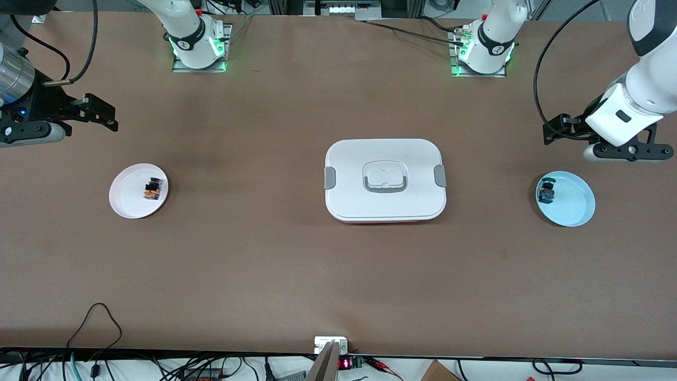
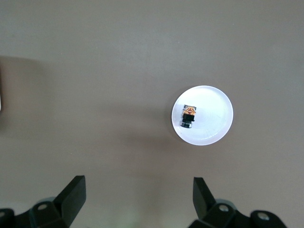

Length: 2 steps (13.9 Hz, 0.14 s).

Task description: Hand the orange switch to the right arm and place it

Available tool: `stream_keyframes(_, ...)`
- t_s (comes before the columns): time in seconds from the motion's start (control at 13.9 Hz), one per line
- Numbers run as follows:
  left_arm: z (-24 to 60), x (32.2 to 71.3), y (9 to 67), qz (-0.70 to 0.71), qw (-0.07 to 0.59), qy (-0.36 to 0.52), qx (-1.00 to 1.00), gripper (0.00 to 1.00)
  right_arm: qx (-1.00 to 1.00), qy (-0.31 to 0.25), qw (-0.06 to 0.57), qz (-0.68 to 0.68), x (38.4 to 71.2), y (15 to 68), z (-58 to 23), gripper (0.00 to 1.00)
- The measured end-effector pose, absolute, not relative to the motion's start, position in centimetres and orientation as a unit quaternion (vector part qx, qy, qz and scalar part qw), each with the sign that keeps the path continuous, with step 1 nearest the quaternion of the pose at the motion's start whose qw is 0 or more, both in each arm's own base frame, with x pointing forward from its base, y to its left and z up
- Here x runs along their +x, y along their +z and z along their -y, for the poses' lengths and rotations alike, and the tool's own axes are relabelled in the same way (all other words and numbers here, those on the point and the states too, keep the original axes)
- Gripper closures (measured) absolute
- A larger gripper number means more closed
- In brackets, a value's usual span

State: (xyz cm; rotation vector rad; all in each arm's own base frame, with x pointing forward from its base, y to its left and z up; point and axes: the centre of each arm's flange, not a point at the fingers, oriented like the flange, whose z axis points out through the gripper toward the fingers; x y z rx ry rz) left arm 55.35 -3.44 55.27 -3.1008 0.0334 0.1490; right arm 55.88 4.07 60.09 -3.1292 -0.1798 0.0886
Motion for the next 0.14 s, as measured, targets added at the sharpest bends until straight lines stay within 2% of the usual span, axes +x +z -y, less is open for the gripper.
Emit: stream_keyframes(0.14,3.44,55.34,55.26,-0.011,0.019,0.048,-0.999,0.0,-0.998,0.028,0.003,0.057,55.89,60.08,-4.04,0.0)
